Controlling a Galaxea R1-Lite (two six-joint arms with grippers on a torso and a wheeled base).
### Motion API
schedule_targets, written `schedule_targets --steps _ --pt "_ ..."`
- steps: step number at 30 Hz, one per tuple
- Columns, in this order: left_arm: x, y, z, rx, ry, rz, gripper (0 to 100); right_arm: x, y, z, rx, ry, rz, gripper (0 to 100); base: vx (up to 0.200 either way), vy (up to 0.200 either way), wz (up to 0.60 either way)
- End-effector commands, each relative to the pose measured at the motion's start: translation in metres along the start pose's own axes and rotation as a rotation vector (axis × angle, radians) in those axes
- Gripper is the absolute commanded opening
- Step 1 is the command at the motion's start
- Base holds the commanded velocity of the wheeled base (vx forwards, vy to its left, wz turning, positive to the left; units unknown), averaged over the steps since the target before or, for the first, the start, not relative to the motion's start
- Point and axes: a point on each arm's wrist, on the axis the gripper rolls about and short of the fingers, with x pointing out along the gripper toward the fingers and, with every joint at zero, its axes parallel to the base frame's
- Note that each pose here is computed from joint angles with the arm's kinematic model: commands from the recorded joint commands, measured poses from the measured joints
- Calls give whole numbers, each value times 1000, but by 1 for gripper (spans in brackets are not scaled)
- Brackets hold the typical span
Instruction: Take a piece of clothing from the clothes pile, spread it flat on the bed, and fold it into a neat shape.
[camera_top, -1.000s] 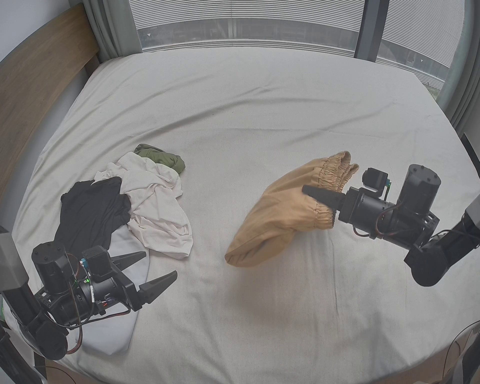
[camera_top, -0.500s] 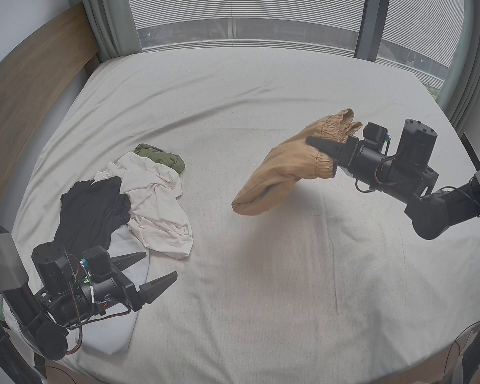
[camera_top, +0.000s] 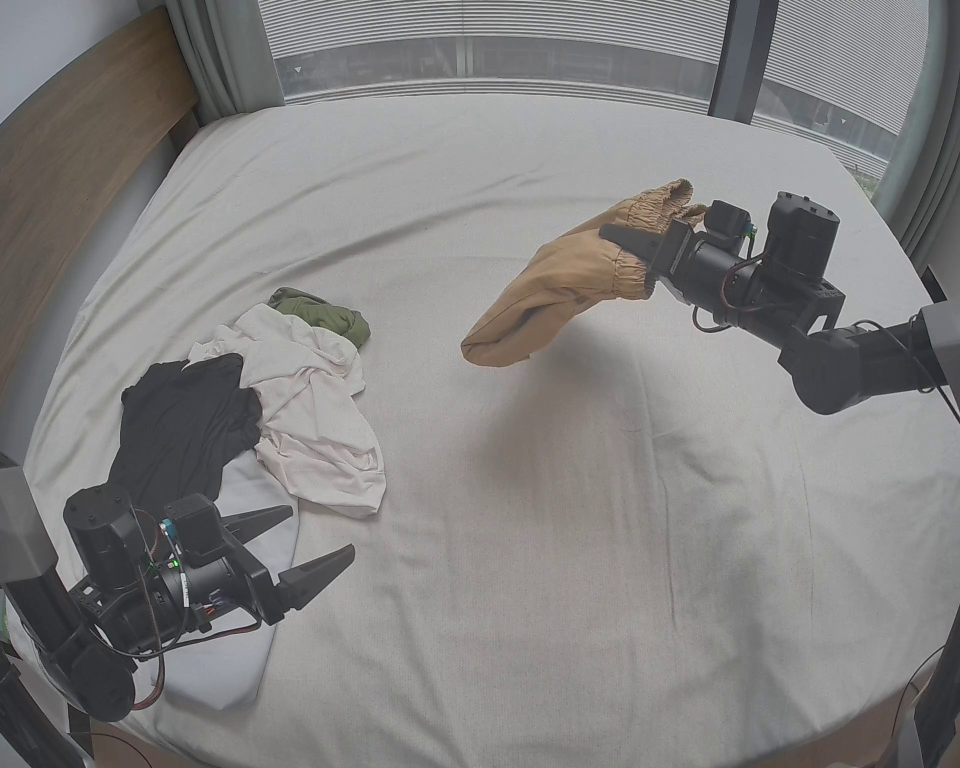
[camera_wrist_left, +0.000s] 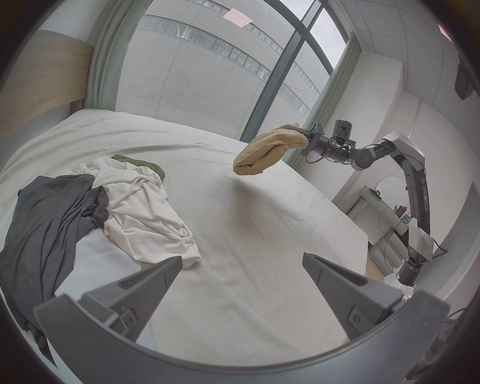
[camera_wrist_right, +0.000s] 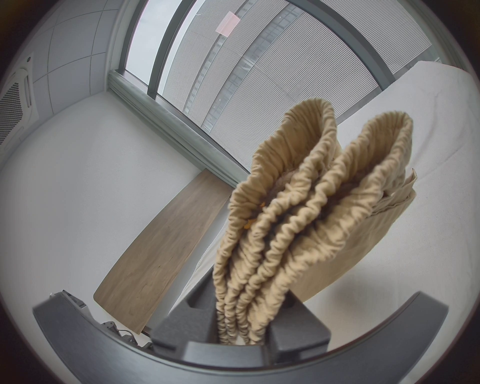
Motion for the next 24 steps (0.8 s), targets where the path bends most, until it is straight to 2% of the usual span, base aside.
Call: schedule_targets --steps 1,5,12,15,20,23,24 --pt "0 0 -1 -2 3 -1 100 21 -23 0 2 -5 -32 0 0 0 0" --pt "-1 -1 -2 -5 11 -2 100 32 -32 -1 -3 -16 -31 0 0 0 0" --pt "-1 -1 -3 -7 14 -6 100 52 -47 -3 -24 -90 -60 0 0 0 0" --pt "-2 -1 -3 -7 16 -7 100 55 -52 -9 -16 -76 -69 0 0 0 0" --pt "-3 -1 -3 -8 17 -6 100 59 -83 -47 16 -2 -140 0 0 0 0" --pt "-3 -2 -4 -10 20 -6 100 56 -89 -58 17 27 -169 0 0 0 0" --pt "-3 -1 -4 -9 18 -6 100 50 -94 -71 19 65 -196 0 0 0 0"
